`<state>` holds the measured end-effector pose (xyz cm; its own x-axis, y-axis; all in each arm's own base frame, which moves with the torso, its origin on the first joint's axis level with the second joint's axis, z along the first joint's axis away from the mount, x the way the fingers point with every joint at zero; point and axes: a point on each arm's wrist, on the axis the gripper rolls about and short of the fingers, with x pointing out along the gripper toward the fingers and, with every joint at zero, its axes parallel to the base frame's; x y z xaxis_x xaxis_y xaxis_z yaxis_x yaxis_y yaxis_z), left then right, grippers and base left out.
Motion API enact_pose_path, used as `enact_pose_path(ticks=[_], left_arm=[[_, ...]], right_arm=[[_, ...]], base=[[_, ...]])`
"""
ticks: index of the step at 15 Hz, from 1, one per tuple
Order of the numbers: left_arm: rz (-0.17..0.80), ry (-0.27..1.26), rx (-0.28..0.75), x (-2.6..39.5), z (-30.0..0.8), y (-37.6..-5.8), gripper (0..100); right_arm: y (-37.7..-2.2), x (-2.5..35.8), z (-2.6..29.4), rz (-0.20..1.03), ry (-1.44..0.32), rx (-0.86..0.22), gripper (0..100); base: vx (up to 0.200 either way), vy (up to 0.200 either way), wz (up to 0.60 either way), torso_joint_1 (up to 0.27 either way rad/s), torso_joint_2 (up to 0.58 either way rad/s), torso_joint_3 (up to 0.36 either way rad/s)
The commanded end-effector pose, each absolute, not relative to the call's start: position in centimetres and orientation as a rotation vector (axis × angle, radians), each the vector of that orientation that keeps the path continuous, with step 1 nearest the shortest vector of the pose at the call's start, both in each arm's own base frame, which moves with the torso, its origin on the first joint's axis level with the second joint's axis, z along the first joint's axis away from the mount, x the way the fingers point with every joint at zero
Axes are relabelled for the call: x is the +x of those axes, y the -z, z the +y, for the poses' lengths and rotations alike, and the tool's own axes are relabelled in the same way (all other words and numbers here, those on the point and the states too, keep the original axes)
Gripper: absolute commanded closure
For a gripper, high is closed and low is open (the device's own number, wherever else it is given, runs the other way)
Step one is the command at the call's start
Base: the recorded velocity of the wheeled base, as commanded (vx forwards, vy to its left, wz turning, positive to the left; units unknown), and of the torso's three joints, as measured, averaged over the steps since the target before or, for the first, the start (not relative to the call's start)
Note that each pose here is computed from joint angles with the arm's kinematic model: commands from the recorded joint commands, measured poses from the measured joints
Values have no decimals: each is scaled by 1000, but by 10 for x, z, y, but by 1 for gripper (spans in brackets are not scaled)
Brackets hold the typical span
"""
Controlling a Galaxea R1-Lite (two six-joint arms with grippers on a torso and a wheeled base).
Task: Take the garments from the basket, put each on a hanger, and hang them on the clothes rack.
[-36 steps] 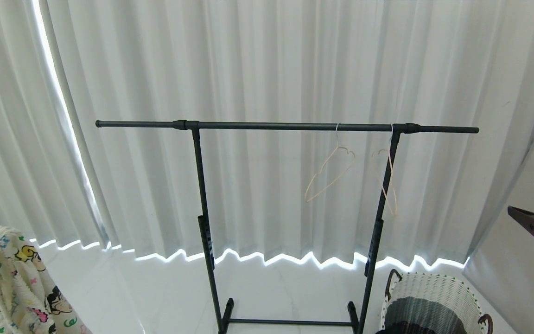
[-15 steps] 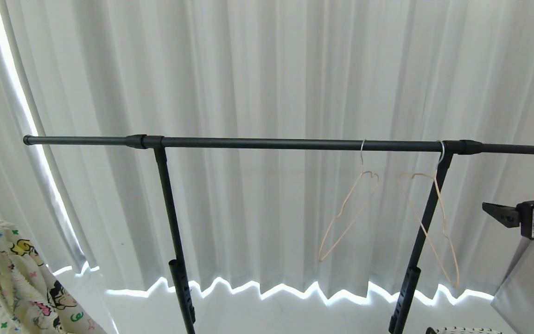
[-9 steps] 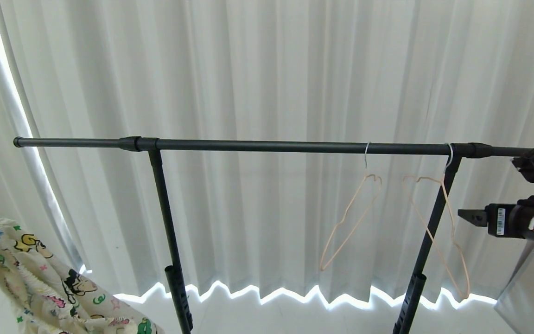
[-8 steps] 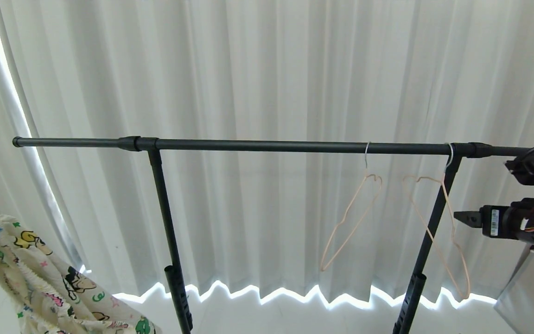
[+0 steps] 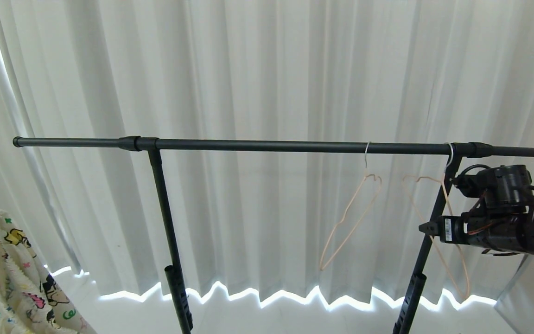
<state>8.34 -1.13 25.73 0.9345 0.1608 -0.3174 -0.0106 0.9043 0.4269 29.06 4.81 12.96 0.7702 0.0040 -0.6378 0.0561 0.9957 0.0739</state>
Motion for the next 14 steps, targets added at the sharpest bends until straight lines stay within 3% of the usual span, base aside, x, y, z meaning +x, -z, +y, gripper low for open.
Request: enact_pose_path(ticks=[1, 4, 5, 14], left_arm=[[356, -91, 434, 83, -11, -257, 100], [360, -90, 437, 85, -12, -257, 100], [360, -90, 437, 85, -12, -257, 100], [357, -90, 438, 84, -11, -257, 100]], right_arm=[[-120, 298, 50, 721, 30, 84, 0], [-115, 299, 50, 736, 35, 87, 0], [-115, 300, 50, 736, 36, 90, 100], [-129, 293, 54, 691, 19, 91, 100]], base=[[0, 0, 0, 0, 0, 0], [0, 0, 0, 0, 0, 0], [0, 0, 0, 0, 0, 0], [0, 0, 0, 0, 0, 0]])
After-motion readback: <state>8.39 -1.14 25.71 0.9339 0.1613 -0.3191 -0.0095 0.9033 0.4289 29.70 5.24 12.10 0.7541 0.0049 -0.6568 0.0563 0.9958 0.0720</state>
